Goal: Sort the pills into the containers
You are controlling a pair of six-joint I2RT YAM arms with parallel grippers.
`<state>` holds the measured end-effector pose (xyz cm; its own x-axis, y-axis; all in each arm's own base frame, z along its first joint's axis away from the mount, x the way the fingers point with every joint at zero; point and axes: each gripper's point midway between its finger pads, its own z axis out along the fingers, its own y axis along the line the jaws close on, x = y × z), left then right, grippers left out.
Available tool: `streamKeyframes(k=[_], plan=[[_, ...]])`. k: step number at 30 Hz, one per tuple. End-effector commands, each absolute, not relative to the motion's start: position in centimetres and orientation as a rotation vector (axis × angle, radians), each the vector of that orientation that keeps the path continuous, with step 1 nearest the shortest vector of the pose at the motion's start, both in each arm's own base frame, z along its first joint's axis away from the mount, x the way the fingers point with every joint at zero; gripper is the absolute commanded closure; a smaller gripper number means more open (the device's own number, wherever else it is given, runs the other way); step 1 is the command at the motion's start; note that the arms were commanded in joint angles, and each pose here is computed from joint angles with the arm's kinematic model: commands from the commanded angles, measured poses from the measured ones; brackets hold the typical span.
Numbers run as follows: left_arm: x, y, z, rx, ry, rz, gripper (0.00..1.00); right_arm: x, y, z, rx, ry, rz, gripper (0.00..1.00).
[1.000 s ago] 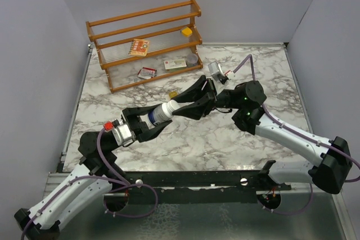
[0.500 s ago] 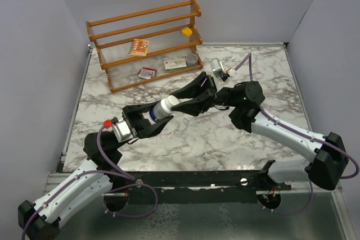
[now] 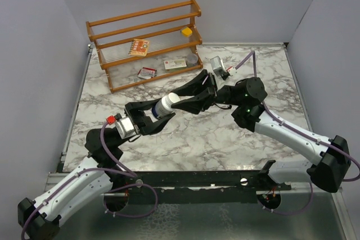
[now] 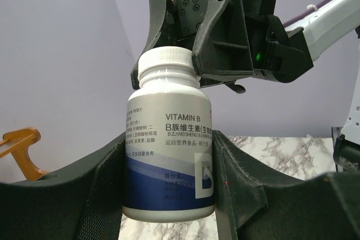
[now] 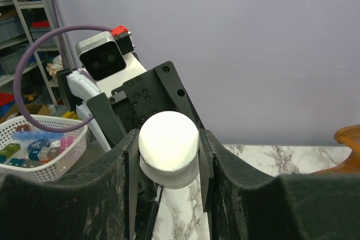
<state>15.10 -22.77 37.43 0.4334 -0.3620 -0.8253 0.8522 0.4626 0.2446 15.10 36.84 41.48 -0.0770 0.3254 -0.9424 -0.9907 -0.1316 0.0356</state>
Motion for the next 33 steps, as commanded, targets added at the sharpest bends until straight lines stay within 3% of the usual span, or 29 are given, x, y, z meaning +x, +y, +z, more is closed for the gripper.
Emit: streamKeyframes(k=[1,33], plan=[[14.5,-22.2,41.3,0.719,0.676,-0.808,1.00,15.4,38.4,34.8,-1.087,1.216,1.500,0.99],[19.8,-22.5,39.5,0.667,0.857,-0.643,1.00,20.0,37.8,33.0,-0.902,1.418,1.238,0.99]])
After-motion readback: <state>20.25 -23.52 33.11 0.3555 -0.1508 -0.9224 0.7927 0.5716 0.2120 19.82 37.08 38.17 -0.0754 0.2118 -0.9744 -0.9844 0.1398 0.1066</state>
